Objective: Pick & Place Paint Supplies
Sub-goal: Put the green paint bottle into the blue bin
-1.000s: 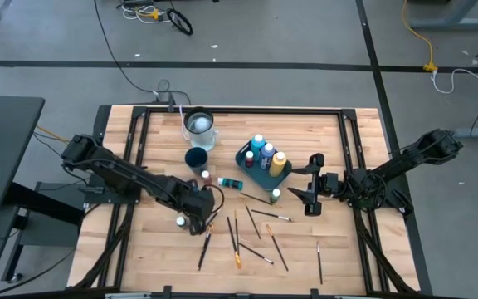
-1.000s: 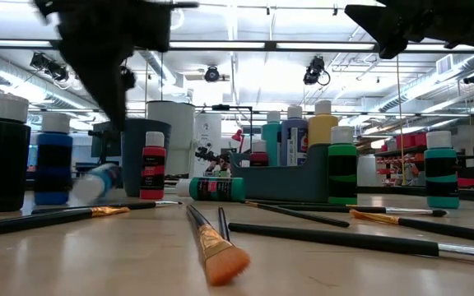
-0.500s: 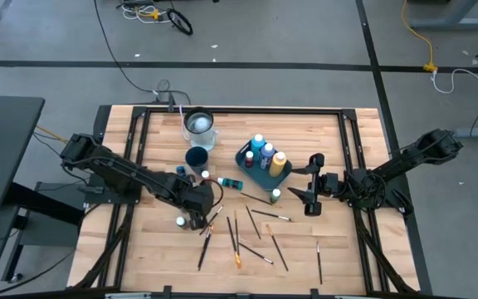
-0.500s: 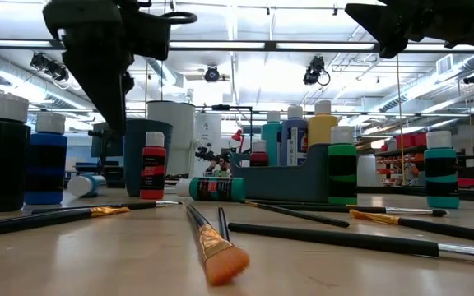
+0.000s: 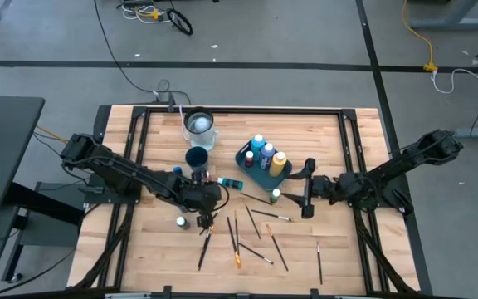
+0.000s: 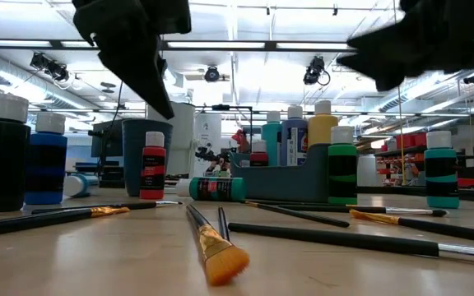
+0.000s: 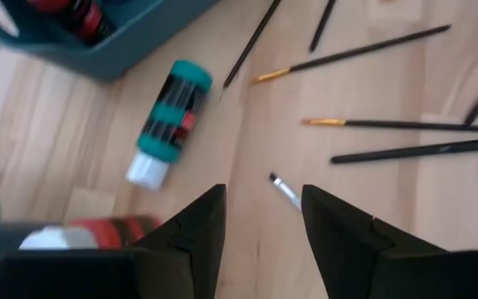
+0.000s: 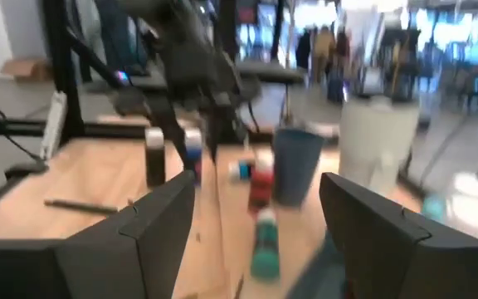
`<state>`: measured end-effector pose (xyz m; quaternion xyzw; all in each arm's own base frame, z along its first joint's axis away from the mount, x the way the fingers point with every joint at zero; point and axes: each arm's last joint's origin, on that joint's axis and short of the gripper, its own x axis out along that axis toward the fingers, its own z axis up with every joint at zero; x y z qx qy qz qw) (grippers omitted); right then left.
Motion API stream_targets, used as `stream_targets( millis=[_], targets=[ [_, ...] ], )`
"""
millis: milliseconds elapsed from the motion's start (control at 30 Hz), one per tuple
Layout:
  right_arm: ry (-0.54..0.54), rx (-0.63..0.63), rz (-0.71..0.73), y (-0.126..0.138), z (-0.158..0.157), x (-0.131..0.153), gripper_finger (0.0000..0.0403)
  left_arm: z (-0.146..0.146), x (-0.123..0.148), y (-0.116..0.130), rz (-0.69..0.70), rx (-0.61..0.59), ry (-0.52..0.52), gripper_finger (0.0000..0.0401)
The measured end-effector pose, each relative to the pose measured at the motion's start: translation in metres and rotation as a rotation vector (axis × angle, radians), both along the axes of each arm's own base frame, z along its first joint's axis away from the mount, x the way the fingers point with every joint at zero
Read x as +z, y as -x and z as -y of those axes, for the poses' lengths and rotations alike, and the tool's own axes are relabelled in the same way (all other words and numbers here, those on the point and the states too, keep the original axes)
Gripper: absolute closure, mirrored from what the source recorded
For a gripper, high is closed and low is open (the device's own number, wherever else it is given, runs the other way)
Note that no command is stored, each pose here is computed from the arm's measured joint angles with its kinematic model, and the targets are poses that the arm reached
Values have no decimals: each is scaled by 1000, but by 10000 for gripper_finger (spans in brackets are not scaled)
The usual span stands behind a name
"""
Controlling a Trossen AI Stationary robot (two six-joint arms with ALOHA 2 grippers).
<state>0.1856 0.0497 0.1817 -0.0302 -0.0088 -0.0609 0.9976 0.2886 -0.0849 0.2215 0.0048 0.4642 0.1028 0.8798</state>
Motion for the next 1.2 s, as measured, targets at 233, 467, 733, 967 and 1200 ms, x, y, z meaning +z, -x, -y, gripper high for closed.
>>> stream_targets(
  millis=[233, 467, 733, 967, 1200],
  targets=[
    [-155, 24, -111, -3, 10, -13, 140, -2, 1, -2, -5, -62, -44, 234],
    [-148, -8, -232, -20, 5, -31, 140, -12, 1, -4, -11, -58, -62, 234],
    [-92, -88, -394, -44, 2, -48, 140, -18, 1, -6, -9, -27, -52, 234],
    [-104, -83, -369, -45, 2, -45, 144, -18, 1, -6, -9, -22, -41, 234],
    [-225, -48, -407, -44, 1, -48, 220, -18, 1, -6, -9, -22, -42, 234]
  ],
)
